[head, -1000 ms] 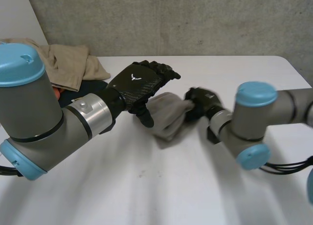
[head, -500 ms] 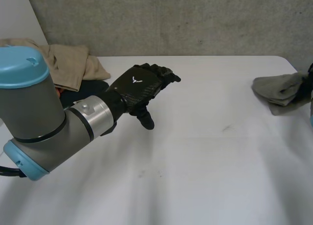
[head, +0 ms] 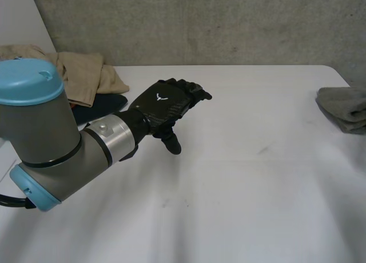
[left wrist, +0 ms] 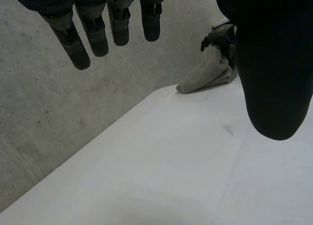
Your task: Fold the laundry.
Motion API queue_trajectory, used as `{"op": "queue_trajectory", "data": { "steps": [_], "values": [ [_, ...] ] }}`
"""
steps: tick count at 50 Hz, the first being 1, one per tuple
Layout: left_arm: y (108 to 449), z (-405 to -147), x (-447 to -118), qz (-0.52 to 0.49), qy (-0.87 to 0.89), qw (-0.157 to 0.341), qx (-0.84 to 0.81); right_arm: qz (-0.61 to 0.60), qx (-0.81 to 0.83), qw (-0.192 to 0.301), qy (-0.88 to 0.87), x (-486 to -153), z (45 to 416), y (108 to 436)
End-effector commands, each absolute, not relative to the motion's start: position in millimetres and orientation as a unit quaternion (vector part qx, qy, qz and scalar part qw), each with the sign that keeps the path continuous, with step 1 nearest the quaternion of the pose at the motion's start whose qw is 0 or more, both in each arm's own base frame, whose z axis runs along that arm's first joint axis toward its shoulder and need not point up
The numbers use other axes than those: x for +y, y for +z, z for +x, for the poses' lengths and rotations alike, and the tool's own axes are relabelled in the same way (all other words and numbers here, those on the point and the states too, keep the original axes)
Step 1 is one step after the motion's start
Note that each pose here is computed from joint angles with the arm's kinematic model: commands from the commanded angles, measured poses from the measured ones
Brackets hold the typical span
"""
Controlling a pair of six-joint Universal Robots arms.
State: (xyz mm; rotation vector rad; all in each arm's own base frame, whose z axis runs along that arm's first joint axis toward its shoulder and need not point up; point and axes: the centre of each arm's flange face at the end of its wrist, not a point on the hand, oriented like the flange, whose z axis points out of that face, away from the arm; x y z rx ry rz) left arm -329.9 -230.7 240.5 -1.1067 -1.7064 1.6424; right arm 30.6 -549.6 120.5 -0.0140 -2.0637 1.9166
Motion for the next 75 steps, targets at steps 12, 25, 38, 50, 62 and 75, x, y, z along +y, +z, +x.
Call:
{"op": "queue_trajectory", "data": {
  "steps": [12, 25, 38, 50, 62, 75],
  "values": [
    [246.6, -328.0, -232.0, -0.405, 0.614, 0.258, -0.626, 0.086, -0.76, 0.254, 0.592, -494.4, -4.7, 157.1],
    [269.5, -310.0, -265.3, -0.34, 0.679, 0.184, -0.623, 0.069, -0.558, 0.401, 0.723, -488.6, -15.5, 276.5],
    [245.6, -205.7, -423.5, -0.208, 0.747, -0.083, -0.626, 0.273, -0.422, 0.069, 0.862, -372.0, 189.7, 296.4],
    [148.4, -135.8, -515.2, -0.266, 0.702, -0.195, -0.631, 0.365, -0.517, -0.007, 0.774, -320.8, 227.8, 219.6],
    [206.6, -177.6, -497.3, -0.249, 0.774, -0.193, -0.549, 0.395, -0.556, 0.012, 0.732, -313.5, 223.8, 199.7],
    [243.0, -353.2, -288.3, -0.32, 0.787, 0.129, -0.511, 0.369, -0.567, 0.039, 0.735, -320.0, 216.6, 203.2]
  ]
}}
